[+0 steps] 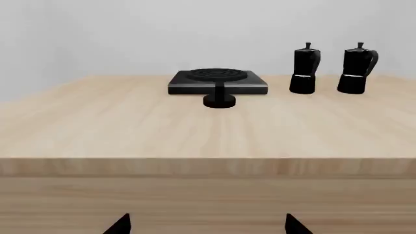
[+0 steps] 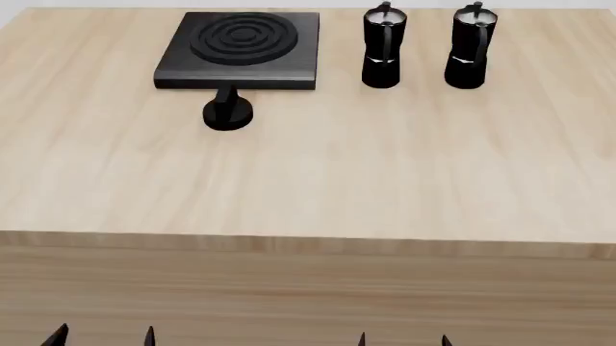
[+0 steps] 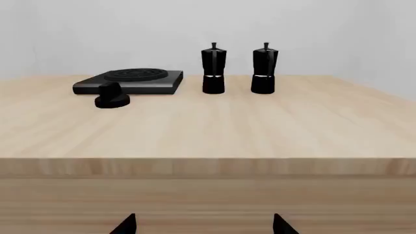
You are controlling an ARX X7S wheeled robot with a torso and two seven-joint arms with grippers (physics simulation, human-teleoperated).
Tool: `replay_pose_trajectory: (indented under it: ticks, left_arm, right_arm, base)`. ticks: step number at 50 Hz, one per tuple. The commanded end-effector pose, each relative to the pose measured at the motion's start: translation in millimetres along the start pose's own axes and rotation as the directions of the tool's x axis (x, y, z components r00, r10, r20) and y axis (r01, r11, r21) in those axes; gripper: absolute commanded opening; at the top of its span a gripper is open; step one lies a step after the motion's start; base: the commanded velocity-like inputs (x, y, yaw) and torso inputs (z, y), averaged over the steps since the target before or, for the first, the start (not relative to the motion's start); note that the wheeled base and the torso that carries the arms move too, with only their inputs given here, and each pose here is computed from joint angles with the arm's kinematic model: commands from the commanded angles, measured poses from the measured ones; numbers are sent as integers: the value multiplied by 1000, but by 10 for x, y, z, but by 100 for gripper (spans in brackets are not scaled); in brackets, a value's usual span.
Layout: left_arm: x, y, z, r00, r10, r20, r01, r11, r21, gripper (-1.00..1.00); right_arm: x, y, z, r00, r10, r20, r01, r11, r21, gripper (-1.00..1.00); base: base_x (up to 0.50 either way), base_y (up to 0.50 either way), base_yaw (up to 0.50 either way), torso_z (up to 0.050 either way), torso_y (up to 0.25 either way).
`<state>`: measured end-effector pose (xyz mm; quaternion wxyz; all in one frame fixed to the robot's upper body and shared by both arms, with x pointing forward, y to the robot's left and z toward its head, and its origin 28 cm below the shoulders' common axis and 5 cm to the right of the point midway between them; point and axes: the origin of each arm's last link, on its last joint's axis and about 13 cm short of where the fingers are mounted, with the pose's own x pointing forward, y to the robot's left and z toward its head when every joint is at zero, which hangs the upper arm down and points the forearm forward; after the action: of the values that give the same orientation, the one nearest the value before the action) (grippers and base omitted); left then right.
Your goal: Put the right moka pot on the stove.
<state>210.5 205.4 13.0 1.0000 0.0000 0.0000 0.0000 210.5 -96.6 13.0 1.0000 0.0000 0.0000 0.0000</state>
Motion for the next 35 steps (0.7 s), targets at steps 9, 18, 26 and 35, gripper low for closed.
replay_pose_trajectory:
  ticks: [9,18,26,35]
  left_arm:
    - [-9,-19,-2,1000,8,18,-8,999,32,100]
    - [-13,-31,-4,1000,13,21,-14,1000,28,100]
    - [-49,-44,24,1000,2,30,-2,1000,24,100]
    - [-52,-47,21,999,5,37,-6,999,36,100]
  right_arm:
    - [21,-5,2,1000,-12,-9,12,1000,-5,100]
    - [11,-6,7,1000,-5,2,5,1000,-19,100]
    - [6,-3,12,1000,-4,1,4,1000,-24,100]
    - [19,-5,3,1000,-7,1,7,1000,-23,100]
  base:
    - [0,0,0,0,0]
    - [0,0,0,2,0]
    - [0,0,0,37,0]
    - [0,0,0,43,1]
